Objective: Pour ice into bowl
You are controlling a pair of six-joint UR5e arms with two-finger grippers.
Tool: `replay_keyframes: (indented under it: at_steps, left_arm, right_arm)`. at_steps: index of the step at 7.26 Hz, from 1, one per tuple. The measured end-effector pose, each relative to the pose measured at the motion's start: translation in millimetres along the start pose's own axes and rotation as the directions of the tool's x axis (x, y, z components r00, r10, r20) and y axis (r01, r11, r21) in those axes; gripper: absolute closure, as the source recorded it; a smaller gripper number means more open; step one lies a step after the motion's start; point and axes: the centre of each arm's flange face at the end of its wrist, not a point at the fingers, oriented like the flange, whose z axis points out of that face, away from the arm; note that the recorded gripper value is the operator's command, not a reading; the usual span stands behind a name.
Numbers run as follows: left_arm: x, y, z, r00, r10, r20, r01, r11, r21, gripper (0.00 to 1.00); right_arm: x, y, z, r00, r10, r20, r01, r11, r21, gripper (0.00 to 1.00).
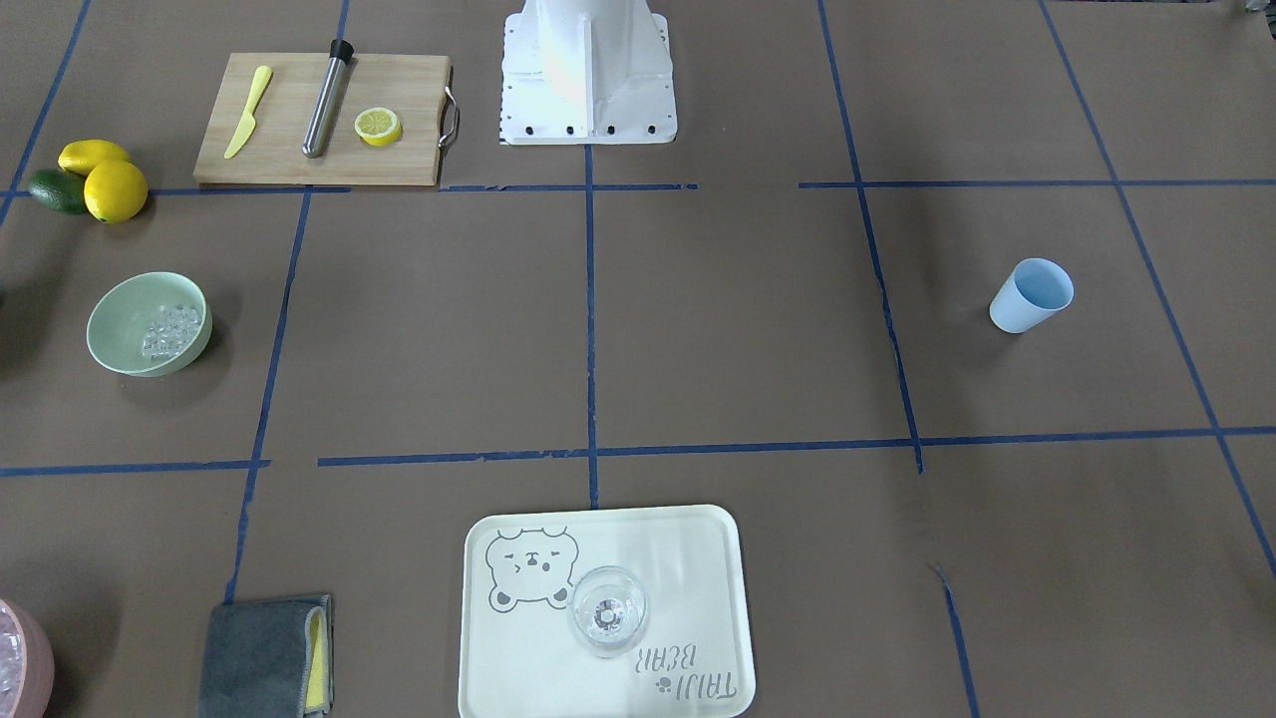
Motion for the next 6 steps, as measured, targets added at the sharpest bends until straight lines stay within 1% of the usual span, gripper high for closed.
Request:
replay_keyframes:
  at_steps: [6]
  left_arm:
    - [-5.8, 11.0, 7.4, 1.0, -0.012, -0.002, 0.012, 1.0, -0.017, 0.0]
  right_arm:
    - [1.3, 3.3, 2.2, 1.0, -0.005, 0.0, 0.005, 1.0, -0.003, 0.0]
